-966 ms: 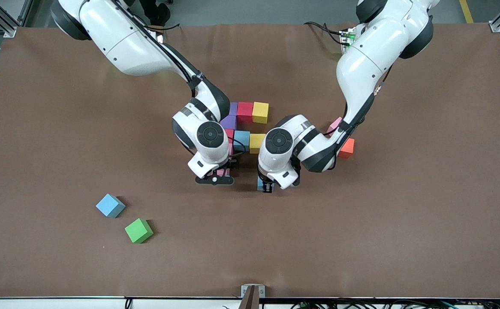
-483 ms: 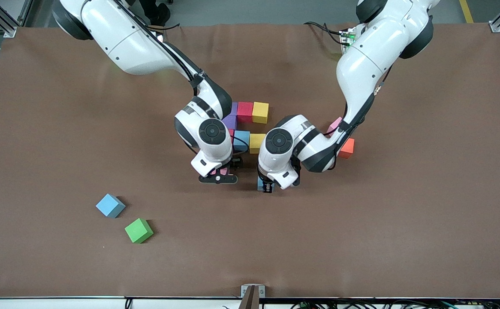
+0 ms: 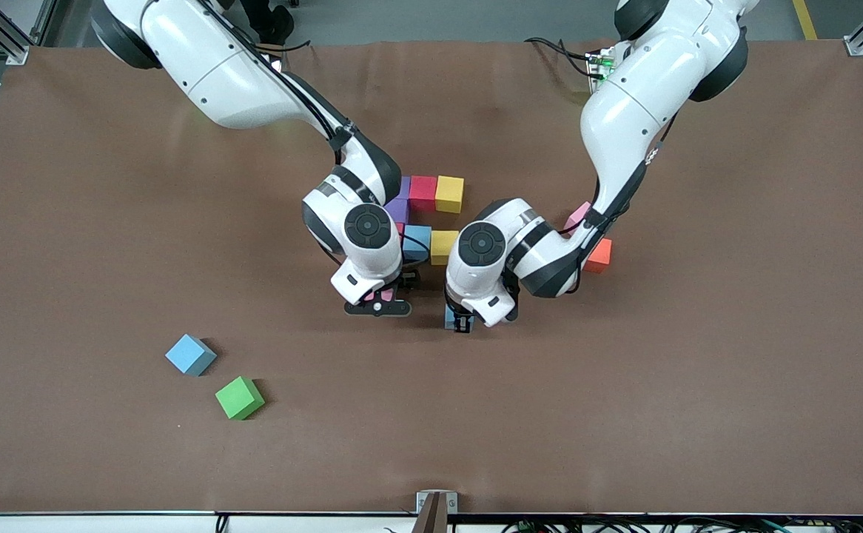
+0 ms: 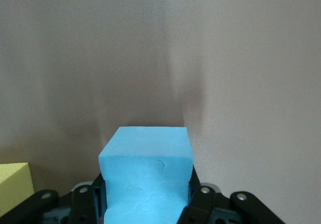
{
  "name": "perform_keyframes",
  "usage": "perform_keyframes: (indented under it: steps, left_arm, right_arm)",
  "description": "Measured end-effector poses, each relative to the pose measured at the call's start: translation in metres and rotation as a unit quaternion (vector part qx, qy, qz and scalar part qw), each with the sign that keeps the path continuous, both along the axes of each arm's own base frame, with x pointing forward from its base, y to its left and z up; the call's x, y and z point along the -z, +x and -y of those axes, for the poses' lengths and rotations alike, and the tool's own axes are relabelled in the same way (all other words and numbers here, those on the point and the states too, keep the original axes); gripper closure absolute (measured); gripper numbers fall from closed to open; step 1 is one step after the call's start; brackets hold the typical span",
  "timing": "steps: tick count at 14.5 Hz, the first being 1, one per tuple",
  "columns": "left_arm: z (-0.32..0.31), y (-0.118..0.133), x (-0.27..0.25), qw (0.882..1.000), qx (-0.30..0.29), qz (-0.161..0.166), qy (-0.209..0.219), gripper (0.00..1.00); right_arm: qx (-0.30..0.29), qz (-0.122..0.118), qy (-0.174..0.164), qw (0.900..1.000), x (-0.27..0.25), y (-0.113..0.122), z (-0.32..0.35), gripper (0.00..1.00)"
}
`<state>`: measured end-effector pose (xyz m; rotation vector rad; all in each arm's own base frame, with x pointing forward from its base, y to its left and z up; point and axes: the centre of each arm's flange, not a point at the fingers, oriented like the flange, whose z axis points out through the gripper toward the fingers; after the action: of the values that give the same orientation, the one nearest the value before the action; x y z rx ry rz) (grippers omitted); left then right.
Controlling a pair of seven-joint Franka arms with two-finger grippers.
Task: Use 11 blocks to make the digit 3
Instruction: 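Hold the blue cube and pink cube in place with both grippers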
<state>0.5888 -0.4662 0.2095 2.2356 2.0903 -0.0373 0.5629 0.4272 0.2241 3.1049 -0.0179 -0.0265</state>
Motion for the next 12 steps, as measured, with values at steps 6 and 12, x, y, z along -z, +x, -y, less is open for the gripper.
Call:
perform_keyframes:
  steps: [6, 12]
  left_arm:
    - [-0.0005, 0.0003, 0.0002, 1.000, 0.000, 0.000, 0.000, 0.41]
    - [-0.0005, 0.0004, 0.0002, 1.000, 0.000, 0.000, 0.000, 0.41]
  right_arm:
    - [0.000, 0.005, 0.005, 1.000, -0.0011, 0.0009, -0.0013, 0.00]
    - [0.000, 0.004, 0.004, 1.000, -0.0002, 0.0010, -0.0005, 0.00]
